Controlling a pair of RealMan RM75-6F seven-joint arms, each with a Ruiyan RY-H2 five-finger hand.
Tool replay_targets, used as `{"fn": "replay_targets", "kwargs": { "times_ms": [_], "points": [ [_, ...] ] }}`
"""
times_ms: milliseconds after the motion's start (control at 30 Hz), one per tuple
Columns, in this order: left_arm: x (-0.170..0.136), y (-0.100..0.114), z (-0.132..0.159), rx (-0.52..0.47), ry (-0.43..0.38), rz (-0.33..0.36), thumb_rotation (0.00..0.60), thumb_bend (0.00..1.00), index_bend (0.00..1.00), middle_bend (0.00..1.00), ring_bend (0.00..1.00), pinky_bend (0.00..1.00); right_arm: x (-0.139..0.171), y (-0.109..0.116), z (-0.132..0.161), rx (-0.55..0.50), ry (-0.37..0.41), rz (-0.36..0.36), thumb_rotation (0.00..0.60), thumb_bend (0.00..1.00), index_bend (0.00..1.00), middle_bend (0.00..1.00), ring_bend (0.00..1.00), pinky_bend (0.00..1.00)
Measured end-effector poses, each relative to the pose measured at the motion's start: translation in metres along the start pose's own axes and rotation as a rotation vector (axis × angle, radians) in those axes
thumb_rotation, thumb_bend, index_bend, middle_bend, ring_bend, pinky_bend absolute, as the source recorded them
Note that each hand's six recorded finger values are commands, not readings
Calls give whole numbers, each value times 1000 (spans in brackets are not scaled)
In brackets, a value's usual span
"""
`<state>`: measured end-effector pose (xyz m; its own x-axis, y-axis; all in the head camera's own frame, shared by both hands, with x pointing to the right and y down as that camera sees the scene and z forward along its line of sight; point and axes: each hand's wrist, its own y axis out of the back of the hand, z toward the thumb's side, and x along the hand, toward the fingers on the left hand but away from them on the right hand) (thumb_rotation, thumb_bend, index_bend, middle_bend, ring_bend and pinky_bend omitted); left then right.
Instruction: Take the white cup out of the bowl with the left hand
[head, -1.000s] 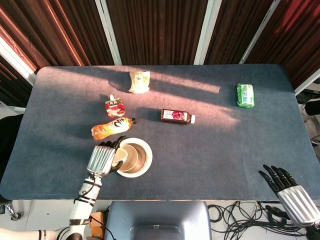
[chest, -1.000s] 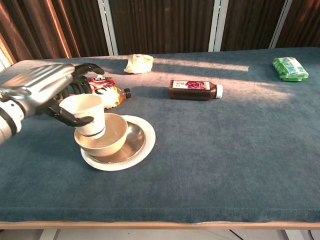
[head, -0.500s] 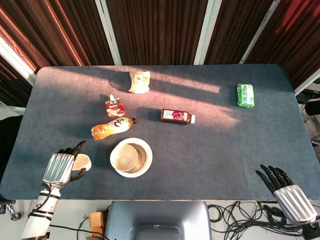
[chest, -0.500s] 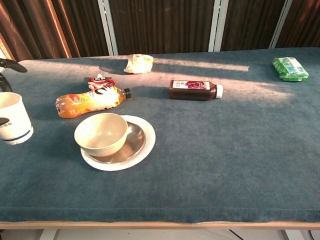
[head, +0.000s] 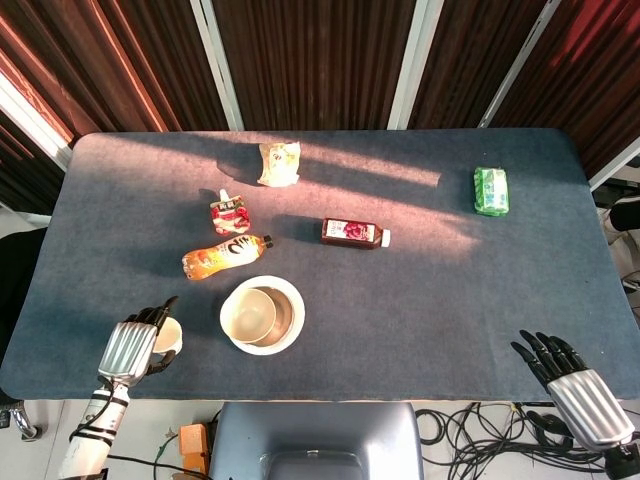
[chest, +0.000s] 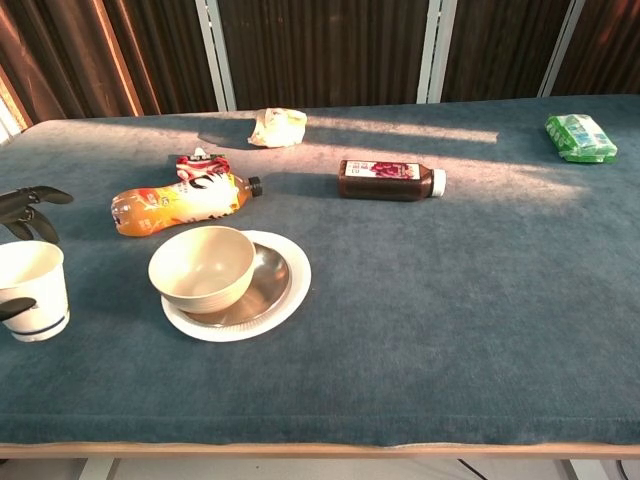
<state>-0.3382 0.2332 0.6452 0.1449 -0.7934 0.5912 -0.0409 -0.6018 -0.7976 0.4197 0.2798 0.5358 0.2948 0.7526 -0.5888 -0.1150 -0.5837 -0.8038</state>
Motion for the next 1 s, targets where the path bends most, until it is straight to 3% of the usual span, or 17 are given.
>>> {"fn": "replay_targets", "kwargs": {
  "times_ms": [233, 533, 633, 733, 1000],
  "points": [
    [1, -14, -1, 54, -3, -56, 600, 271, 5, 118, 108, 379, 1, -1, 0, 3, 3, 4, 600, 0, 0, 0, 0, 115],
    [2, -19, -9, 28, 23, -62, 600, 270, 0, 107, 104, 369, 1, -2, 0, 6, 4, 10, 600, 0, 0, 0, 0, 115],
    [0, -19, -12, 33, 21, -74, 600, 279, 0, 50, 55, 325, 1, -2, 0, 6, 5, 12, 600, 0, 0, 0, 0, 115],
    [-3, -17, -16, 38, 15, -92, 600, 281, 0, 0, 4, 288, 1, -2, 0, 6, 5, 12, 600, 0, 0, 0, 0, 115],
    [-22, -7, -25, 22, 0, -114, 600, 272, 0, 0, 0, 249, 2, -2, 0, 5, 5, 8, 600, 0, 0, 0, 0, 115]
  ]
}}
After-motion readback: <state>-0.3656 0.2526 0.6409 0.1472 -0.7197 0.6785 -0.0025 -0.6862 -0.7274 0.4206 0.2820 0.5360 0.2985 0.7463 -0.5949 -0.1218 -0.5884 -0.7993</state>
